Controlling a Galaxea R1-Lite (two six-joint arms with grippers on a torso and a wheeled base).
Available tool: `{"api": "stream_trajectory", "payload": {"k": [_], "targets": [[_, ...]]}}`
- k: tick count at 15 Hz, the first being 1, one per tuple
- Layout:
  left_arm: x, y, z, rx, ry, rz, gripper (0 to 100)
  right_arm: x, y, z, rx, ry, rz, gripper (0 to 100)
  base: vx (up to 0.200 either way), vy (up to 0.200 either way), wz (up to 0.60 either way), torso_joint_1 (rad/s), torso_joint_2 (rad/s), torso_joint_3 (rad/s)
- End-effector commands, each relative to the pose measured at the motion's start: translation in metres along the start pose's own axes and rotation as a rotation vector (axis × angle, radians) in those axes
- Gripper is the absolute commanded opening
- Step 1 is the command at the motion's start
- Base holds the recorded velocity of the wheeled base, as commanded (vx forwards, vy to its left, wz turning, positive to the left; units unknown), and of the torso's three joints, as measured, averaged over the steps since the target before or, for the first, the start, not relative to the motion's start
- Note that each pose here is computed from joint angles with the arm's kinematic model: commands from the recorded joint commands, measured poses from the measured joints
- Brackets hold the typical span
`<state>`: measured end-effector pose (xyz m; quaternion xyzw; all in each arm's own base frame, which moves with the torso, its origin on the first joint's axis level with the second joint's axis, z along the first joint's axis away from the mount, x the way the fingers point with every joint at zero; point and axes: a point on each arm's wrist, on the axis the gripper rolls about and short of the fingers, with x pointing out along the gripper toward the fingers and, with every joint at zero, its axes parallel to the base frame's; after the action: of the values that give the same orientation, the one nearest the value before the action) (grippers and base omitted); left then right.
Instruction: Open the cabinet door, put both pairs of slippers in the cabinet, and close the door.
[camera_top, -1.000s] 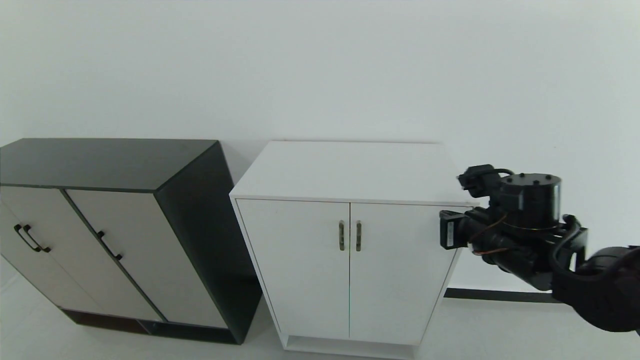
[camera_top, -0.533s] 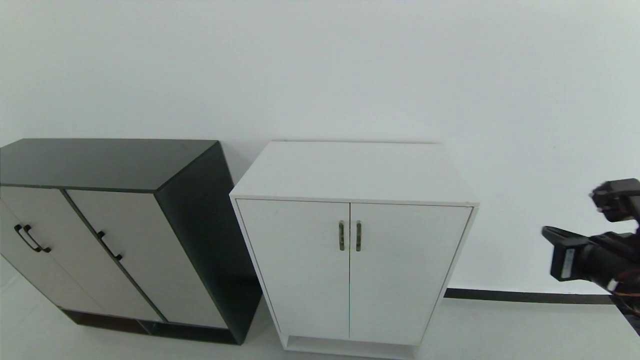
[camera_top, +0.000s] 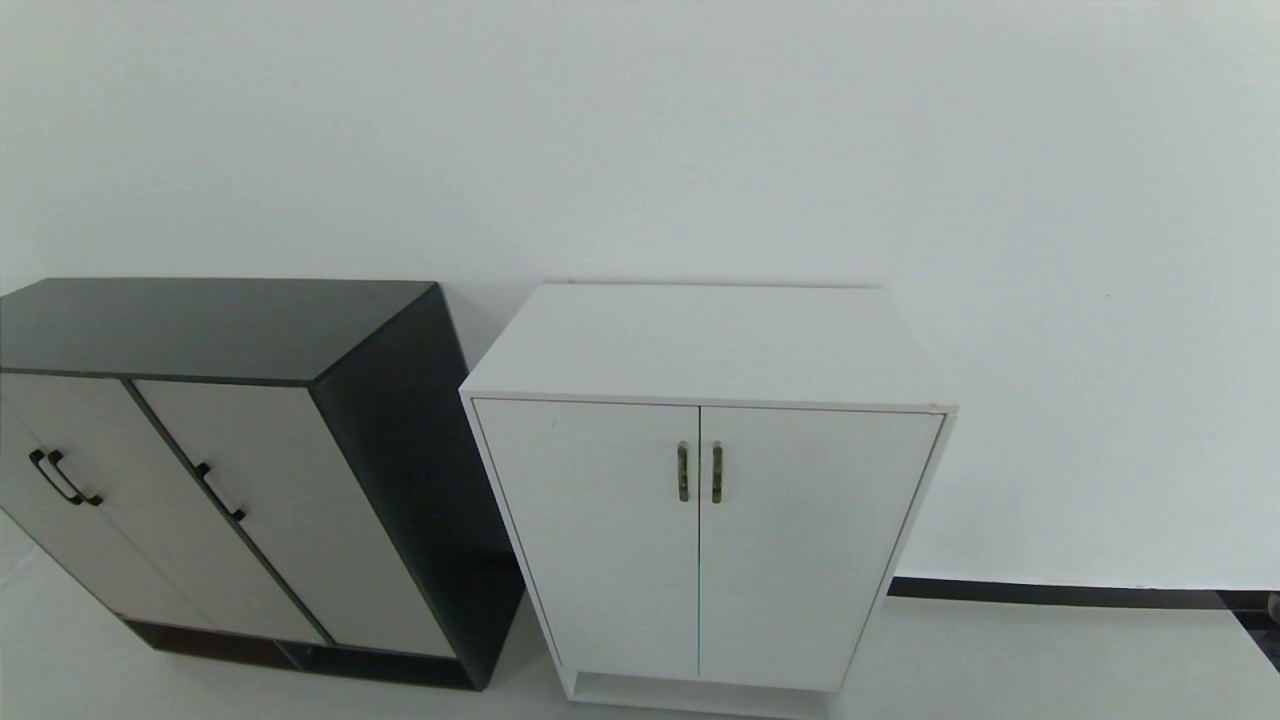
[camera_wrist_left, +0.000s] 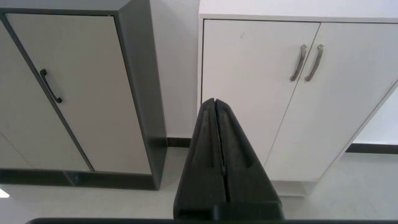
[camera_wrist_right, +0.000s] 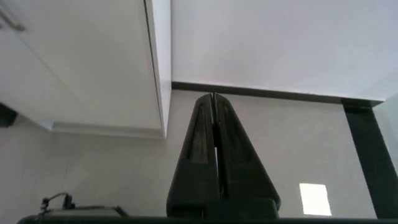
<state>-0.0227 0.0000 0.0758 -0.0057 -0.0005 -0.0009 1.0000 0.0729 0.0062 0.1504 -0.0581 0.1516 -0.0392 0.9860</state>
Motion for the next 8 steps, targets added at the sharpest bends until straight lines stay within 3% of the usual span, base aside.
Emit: {"api": "stream_trajectory", "payload": {"k": [1,5,8], "targets": [[0.0,0.0,0.0,-0.001,0.001,0.0,0,-0.039,-0.008,-0.027,0.013,-0.046,0.022,0,0.0,0.0,0.0,0.0,0.0,0.0],[0.0,0.0,0.0,-0.001,0.001,0.0,0,-0.051,-0.006,-0.055,0.044,-0.05,0.158,0,0.0,0.0,0.0,0.0,0.0,0.0],[0.0,0.0,0.0,-0.001,0.001,0.0,0,-0.052,-0.005,-0.073,0.043,-0.063,0.17,0,0.0,0.0,0.0,0.0,0.0,0.0]]}}
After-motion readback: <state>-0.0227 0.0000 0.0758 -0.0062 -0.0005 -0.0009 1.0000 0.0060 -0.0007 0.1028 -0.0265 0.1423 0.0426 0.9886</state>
